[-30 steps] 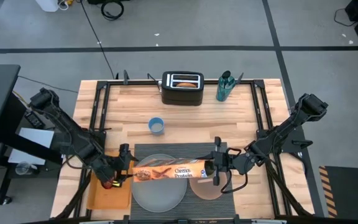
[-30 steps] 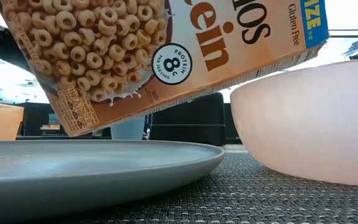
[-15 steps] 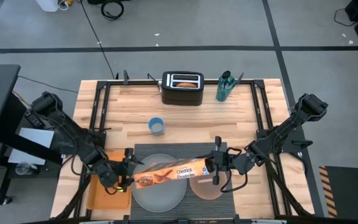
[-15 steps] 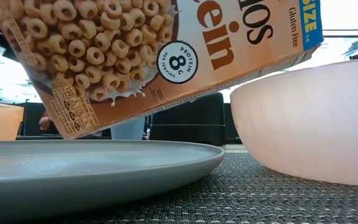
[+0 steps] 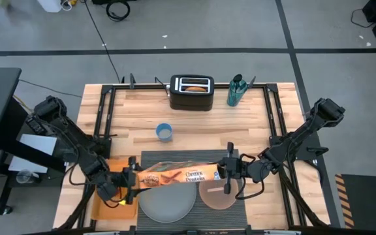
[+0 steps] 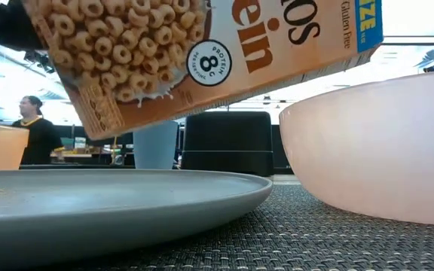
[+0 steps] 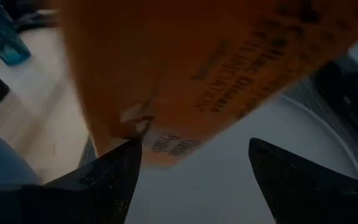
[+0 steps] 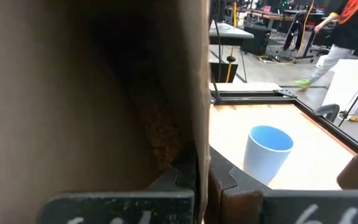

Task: Arrange a breakfast setting
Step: Pour the cereal from the cereal box into the light orange bowl

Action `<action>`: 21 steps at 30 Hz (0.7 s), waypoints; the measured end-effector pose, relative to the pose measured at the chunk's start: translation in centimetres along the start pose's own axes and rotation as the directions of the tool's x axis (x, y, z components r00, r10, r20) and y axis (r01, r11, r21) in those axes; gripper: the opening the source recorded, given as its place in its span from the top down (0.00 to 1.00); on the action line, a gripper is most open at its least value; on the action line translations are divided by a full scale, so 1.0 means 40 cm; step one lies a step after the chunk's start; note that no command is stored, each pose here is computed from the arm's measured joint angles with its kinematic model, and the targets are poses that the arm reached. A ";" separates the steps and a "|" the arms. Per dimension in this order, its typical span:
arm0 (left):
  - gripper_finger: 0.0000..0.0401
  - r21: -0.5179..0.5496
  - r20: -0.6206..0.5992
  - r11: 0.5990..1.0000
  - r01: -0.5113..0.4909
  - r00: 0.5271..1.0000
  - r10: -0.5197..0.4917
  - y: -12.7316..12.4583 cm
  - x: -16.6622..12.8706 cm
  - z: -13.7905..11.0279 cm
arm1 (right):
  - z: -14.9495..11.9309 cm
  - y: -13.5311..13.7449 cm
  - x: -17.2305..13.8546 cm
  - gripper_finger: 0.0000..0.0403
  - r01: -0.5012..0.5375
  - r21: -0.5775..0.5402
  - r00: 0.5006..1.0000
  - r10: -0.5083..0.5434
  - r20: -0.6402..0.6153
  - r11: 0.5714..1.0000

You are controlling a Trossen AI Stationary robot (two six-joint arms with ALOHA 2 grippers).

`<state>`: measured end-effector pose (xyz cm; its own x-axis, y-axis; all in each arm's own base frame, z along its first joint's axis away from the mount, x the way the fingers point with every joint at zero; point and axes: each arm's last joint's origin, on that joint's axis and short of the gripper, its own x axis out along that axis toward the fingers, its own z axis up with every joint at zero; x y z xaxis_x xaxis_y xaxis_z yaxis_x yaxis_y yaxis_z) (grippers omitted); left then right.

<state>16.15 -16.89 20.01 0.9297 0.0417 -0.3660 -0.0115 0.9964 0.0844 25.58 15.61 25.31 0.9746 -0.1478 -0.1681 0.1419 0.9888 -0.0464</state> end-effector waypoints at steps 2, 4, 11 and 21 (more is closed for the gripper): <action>0.24 -0.007 0.026 1.000 -0.014 1.000 0.015 0.001 0.002 0.008 | 0.001 0.000 0.000 0.99 0.000 0.002 1.000 0.000 0.002 1.000; 0.24 -0.025 0.050 0.998 -0.049 0.997 0.050 0.005 0.006 0.014 | 0.001 0.000 -0.001 0.99 -0.001 0.000 1.000 0.001 0.003 1.000; 0.24 -0.099 0.104 0.979 -0.177 0.977 0.187 0.027 0.020 0.031 | -0.002 0.005 -0.002 0.99 -0.023 -0.017 1.000 0.023 -0.007 1.000; 0.24 0.176 0.118 0.952 -0.252 0.965 0.234 0.024 0.011 0.028 | -0.002 0.007 -0.003 0.99 -0.027 -0.019 1.000 0.027 -0.005 0.999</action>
<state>16.96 -15.98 20.96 0.9380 0.2643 -0.2243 -0.1803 0.9246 0.3355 25.50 15.90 25.23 0.9772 -0.1213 -0.1744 0.1123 0.9918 -0.0606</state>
